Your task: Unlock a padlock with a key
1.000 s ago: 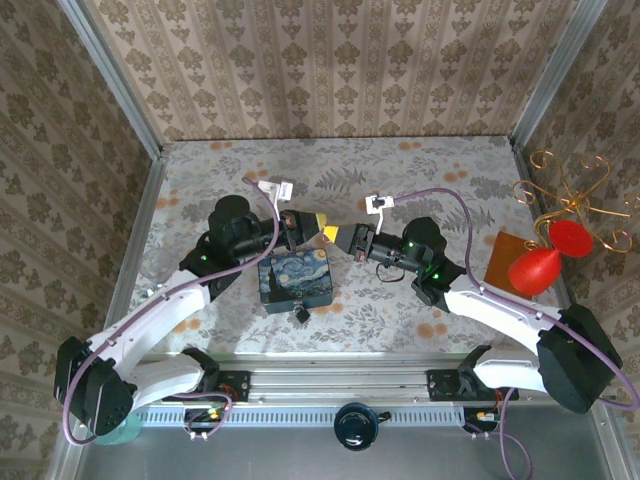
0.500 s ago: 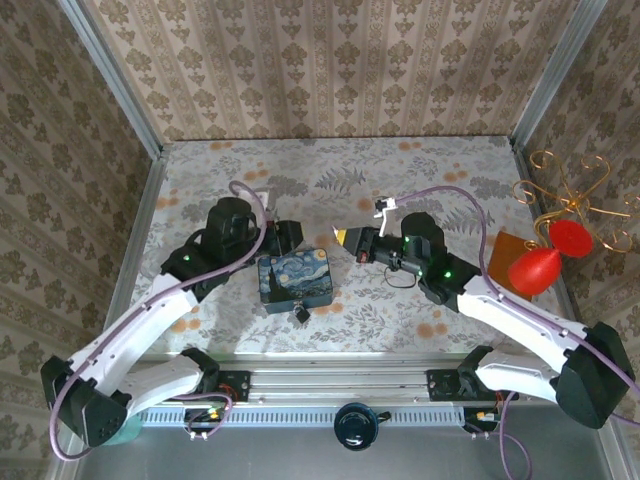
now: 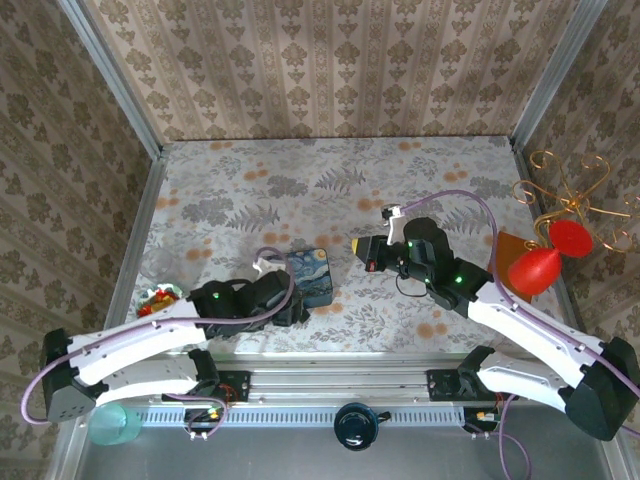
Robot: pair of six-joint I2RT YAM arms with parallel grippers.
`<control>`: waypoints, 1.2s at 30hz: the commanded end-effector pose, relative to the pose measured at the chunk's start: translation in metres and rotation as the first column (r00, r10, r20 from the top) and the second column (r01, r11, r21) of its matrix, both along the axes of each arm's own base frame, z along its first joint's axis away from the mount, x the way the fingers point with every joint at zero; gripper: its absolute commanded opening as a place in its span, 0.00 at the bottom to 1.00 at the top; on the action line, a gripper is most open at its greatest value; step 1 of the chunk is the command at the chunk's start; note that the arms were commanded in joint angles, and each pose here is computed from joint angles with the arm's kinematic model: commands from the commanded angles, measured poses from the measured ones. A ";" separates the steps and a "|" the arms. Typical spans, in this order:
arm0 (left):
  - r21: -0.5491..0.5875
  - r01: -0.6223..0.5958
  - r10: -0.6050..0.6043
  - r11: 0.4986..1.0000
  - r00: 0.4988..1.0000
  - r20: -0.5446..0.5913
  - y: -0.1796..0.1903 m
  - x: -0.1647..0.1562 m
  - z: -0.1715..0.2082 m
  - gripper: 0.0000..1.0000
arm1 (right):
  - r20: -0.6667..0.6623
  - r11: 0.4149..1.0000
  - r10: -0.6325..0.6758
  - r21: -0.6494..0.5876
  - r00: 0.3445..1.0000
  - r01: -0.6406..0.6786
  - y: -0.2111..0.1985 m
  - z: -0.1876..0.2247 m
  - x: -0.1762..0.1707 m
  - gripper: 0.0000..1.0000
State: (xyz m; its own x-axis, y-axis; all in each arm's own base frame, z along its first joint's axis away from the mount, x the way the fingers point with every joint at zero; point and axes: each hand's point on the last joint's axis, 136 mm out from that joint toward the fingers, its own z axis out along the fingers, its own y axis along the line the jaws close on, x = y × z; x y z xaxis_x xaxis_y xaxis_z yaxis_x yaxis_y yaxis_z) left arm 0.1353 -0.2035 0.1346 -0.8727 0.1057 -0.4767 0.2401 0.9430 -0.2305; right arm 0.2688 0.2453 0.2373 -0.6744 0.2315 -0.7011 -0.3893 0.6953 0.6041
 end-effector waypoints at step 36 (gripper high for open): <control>-0.108 -0.146 0.154 0.983 0.986 0.062 -0.051 0.148 -0.065 0.55 | 0.010 0.999 0.018 -0.027 1.000 -0.017 -0.004 -0.019 -0.016 0.00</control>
